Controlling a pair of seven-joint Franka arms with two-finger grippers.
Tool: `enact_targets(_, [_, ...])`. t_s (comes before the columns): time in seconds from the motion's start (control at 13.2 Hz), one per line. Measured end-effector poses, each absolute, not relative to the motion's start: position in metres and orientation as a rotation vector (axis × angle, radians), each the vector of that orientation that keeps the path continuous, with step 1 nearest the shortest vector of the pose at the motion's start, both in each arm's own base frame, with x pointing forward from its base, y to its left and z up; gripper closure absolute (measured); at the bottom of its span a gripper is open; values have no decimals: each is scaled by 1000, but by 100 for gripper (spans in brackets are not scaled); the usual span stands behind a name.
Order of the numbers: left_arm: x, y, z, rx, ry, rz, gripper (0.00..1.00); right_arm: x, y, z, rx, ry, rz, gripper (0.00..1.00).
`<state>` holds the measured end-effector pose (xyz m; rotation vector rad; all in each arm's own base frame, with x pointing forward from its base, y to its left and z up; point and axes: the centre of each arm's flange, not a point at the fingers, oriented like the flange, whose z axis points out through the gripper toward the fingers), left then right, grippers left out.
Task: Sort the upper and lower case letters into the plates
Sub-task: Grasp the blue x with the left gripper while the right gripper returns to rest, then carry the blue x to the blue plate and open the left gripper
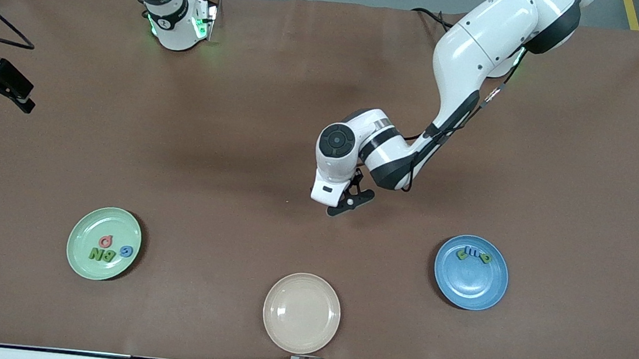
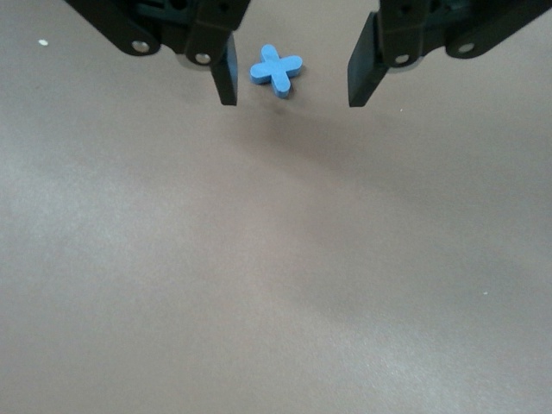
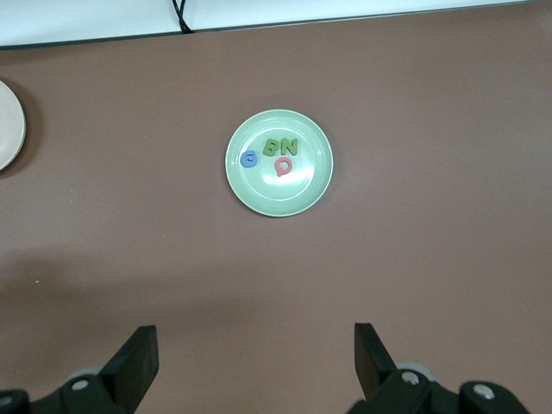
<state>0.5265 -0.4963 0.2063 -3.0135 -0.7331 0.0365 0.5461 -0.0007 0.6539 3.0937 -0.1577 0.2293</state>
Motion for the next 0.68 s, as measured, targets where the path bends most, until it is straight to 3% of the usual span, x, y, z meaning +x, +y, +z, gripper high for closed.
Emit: enact_targets(0.68, [506, -508, 181, -3020, -599, 85, 47, 543, -19, 648, 3093, -209, 187, 0])
